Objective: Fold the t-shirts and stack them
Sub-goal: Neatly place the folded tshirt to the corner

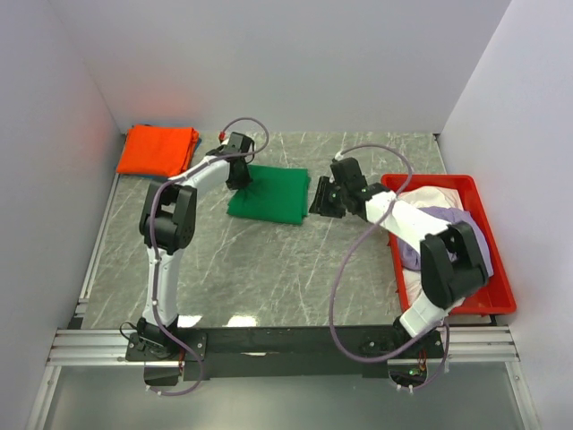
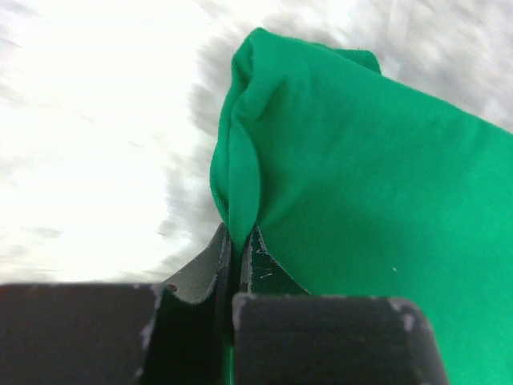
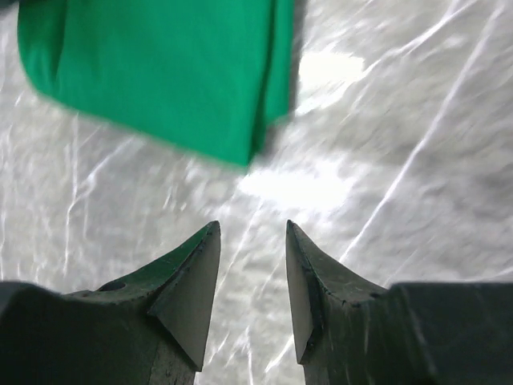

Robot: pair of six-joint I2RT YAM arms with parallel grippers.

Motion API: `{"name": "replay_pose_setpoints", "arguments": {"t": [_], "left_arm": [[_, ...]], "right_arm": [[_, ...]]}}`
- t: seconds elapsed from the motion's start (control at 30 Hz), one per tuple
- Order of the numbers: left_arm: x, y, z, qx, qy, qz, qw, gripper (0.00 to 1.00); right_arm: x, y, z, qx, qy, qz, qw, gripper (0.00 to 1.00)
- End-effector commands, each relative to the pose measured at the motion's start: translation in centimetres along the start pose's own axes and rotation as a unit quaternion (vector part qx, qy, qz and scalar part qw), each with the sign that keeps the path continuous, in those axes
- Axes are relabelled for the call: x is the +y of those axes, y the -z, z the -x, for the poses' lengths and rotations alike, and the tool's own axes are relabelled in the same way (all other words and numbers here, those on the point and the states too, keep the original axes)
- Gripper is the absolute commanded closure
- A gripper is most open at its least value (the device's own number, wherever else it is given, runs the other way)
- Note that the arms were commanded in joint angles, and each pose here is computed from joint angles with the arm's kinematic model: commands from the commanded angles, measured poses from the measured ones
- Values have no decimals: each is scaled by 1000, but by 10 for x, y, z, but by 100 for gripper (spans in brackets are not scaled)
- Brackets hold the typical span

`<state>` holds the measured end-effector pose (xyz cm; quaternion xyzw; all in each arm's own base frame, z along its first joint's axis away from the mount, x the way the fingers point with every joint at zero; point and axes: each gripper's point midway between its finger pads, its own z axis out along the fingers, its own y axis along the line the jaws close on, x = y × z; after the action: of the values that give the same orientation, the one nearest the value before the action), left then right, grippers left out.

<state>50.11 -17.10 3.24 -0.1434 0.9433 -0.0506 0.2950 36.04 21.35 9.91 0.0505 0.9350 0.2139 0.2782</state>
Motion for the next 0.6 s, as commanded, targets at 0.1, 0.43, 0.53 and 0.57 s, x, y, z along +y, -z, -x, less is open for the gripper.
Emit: {"name": "replay_pose_setpoints", "arguments": {"t": [0.1, 0.43, 0.53, 0.57], "left_arm": [[79, 8, 64, -79, -67, 199, 975, 100], [129, 40, 159, -164, -153, 286, 931, 100], [134, 55, 185, -201, -183, 303, 913, 100], [135, 60, 191, -210, -187, 310, 908, 100]], "right_arm": [[13, 24, -16, -37, 10, 17, 999, 55], [7, 34, -31, -37, 32, 7, 999, 55], [9, 34, -34, -34, 37, 7, 999, 55], [8, 33, -35, -33, 36, 4, 999, 55]]}}
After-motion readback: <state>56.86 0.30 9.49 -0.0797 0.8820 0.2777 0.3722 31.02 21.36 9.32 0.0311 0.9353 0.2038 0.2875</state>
